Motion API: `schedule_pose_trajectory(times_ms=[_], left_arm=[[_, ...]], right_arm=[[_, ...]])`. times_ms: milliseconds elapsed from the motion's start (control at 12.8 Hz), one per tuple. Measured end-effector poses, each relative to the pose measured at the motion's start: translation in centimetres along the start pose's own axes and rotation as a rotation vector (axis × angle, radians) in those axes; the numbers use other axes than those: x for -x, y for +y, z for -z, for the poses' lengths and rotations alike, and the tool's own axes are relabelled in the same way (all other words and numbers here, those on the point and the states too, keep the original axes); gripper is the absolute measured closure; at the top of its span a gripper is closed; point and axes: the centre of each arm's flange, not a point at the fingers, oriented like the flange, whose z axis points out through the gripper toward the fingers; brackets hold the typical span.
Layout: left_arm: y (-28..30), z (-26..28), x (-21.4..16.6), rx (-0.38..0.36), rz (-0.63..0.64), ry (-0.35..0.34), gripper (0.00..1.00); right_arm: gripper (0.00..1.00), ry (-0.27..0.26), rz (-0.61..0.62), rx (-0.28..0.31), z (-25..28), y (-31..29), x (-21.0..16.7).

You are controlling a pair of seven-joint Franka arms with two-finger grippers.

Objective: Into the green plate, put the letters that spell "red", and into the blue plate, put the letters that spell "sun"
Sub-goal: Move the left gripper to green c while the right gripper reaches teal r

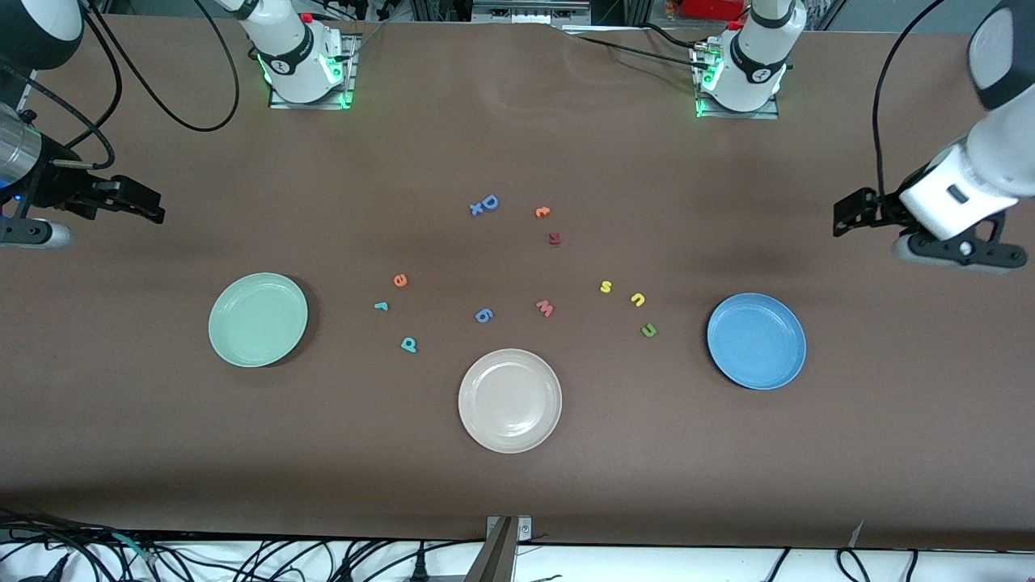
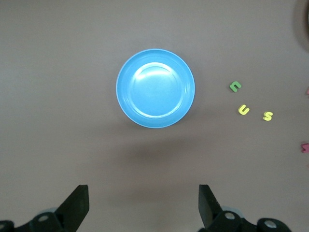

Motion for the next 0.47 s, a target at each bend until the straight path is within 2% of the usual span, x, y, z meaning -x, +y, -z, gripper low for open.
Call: schedule_pose_trajectory(times_ms=[313, 470], left_arm=[[6.3, -7.0, -4.1, 0.006, -0.109, -0.063, 0.00], [10.1, -11.1, -6.3, 0.067, -0.137, -0.052, 0.00]], right_arm=[[0.00, -0.023, 0.012, -0.002, -1.3, -0.8, -0.5], [0.00, -0.044, 0.025, 0.002, -2.6, -1.8, -1.1]])
